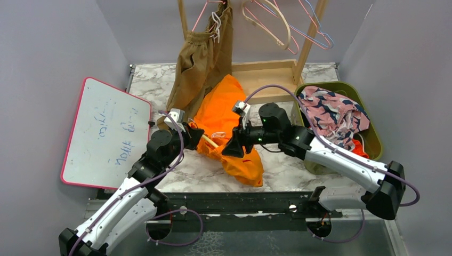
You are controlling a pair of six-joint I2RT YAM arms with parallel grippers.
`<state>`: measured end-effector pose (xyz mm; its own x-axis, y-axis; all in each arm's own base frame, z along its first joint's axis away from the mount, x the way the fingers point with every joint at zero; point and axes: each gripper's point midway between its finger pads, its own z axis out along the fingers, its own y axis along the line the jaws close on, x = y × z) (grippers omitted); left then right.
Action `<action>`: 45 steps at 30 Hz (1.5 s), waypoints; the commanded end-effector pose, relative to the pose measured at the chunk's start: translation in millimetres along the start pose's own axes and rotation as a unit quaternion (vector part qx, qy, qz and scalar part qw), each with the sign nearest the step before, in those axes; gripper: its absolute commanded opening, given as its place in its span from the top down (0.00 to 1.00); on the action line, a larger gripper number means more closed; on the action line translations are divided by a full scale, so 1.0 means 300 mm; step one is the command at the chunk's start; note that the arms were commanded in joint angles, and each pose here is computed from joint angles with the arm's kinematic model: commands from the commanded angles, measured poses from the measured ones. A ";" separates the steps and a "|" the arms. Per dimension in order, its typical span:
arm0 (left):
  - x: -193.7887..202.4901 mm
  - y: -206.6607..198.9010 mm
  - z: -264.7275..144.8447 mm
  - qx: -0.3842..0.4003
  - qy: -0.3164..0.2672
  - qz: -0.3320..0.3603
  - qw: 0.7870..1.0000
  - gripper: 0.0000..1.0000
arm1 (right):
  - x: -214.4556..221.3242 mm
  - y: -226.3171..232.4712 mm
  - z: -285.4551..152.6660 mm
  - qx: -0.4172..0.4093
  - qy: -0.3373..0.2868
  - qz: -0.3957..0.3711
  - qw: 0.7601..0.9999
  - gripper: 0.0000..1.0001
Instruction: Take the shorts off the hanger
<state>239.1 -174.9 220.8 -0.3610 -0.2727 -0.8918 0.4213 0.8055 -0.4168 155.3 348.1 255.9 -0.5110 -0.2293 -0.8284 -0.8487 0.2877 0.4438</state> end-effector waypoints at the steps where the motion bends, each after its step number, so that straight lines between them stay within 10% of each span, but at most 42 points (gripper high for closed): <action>1: -0.062 -0.036 -0.019 0.014 -0.018 -0.007 1.000 1.00 | 0.002 -0.041 0.024 0.031 0.012 -0.004 0.999 0.52; 5: -0.066 -0.022 -0.026 0.005 -0.026 -0.004 1.000 1.00 | 0.040 -0.036 0.028 0.020 0.024 0.003 1.000 0.53; 13: -0.051 0.022 -0.026 -0.027 -0.022 -0.002 0.999 1.00 | 0.047 -0.067 -0.016 0.060 -0.003 0.006 0.998 0.98; 27: -0.159 0.176 -0.158 -0.172 -0.095 -0.029 0.980 1.00 | 0.122 0.055 -0.213 0.013 -0.024 -0.044 0.999 0.99; 37: -0.225 0.098 -0.180 -0.123 -0.124 -0.084 0.981 1.00 | 0.236 -0.239 -0.219 0.229 0.005 -0.001 0.973 0.99; 45: -0.236 0.084 -0.204 -0.110 -0.136 -0.096 0.980 1.00 | 0.285 -0.194 -0.118 0.146 0.028 -0.007 0.989 0.99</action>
<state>218.3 -116.2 218.0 -0.3572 -0.3538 -0.8644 0.1690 0.8857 -0.4324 168.9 283.6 205.8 -0.4708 -0.1846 -0.8627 -0.7738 0.5560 0.3033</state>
